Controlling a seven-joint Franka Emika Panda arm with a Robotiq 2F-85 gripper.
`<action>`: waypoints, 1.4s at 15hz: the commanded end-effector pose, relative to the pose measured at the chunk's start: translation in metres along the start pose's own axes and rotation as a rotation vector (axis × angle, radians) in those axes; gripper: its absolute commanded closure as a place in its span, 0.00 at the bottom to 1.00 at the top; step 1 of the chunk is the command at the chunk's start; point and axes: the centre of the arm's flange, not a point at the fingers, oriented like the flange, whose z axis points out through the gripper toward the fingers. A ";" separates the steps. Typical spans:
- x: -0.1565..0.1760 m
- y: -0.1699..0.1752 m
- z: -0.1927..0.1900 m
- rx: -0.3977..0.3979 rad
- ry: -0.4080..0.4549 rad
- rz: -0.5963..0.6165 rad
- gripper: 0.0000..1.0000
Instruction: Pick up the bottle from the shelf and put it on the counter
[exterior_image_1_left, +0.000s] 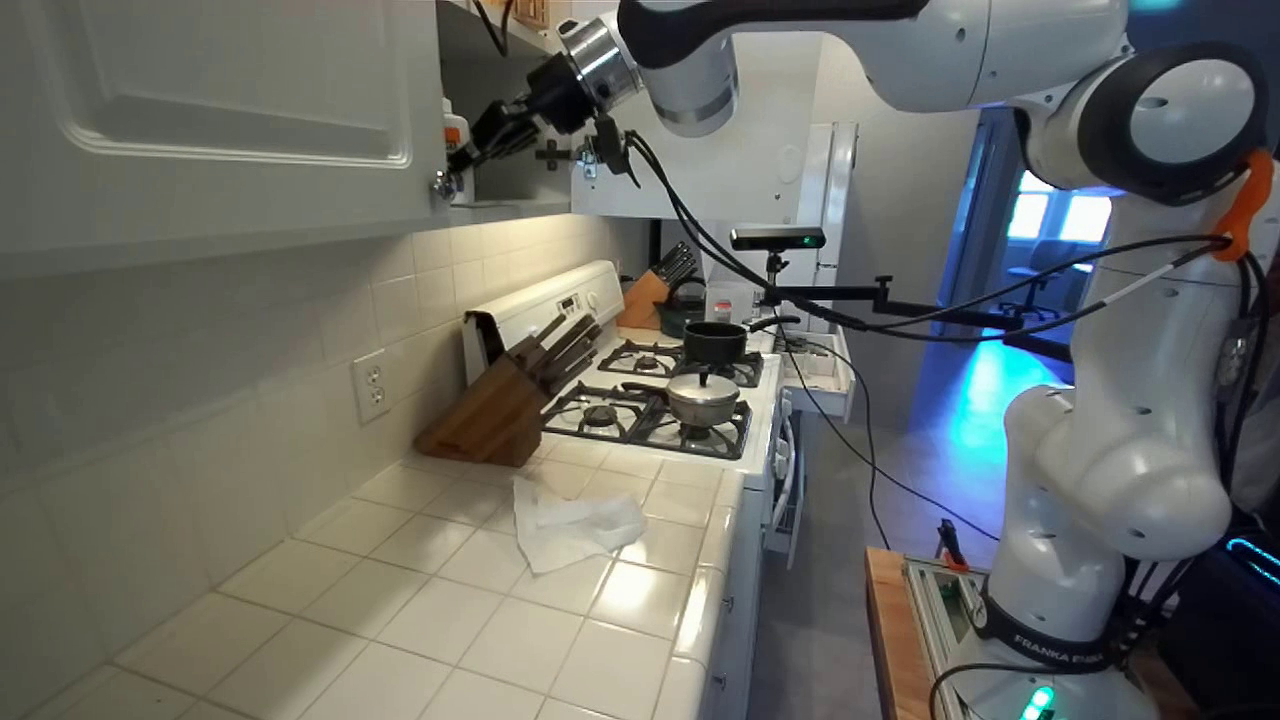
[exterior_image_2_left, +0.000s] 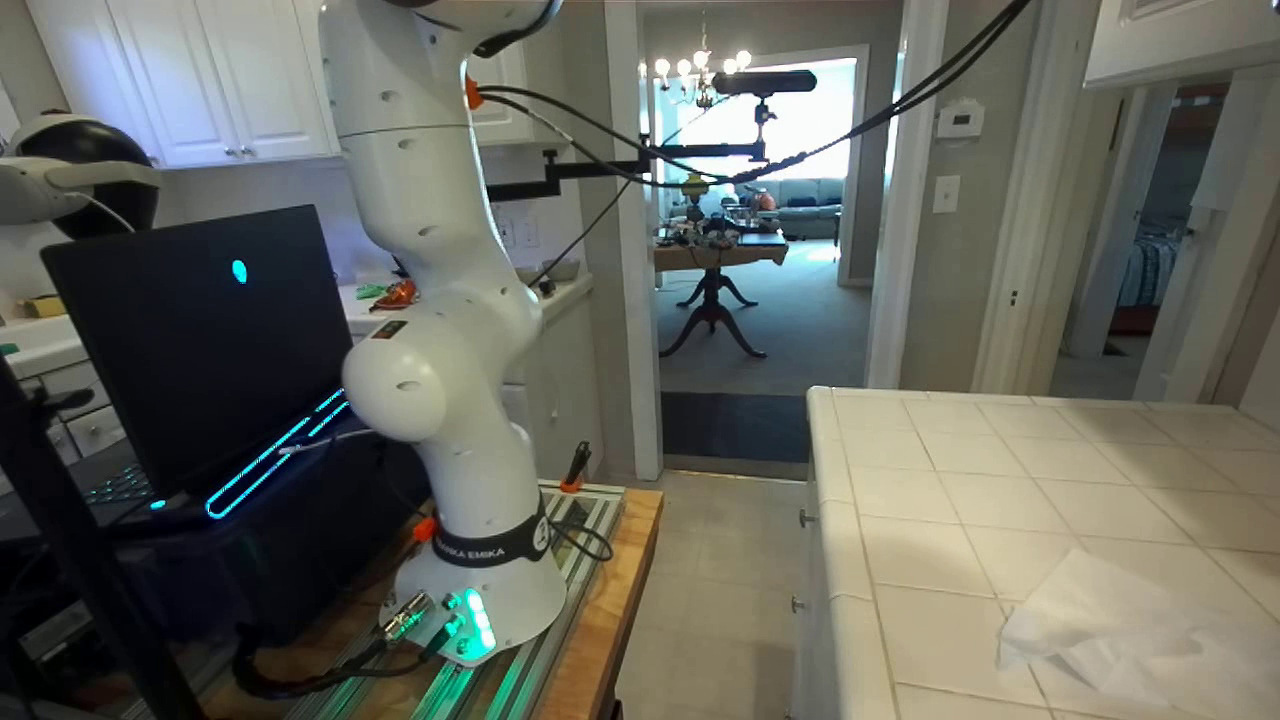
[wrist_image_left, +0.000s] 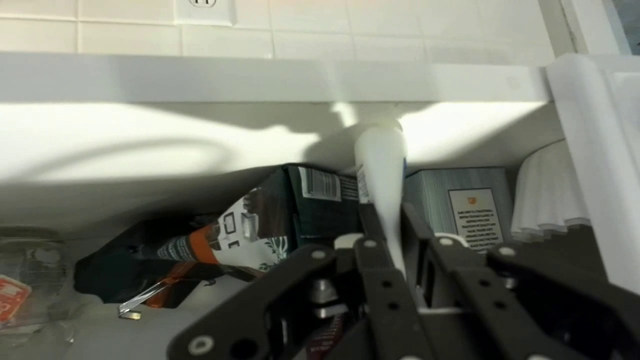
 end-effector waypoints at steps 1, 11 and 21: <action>-0.028 -0.007 -0.023 -0.055 -0.028 0.039 0.96; -0.053 -0.018 -0.056 -0.116 -0.040 0.093 0.96; -0.096 -0.019 -0.066 -0.135 -0.094 0.118 0.96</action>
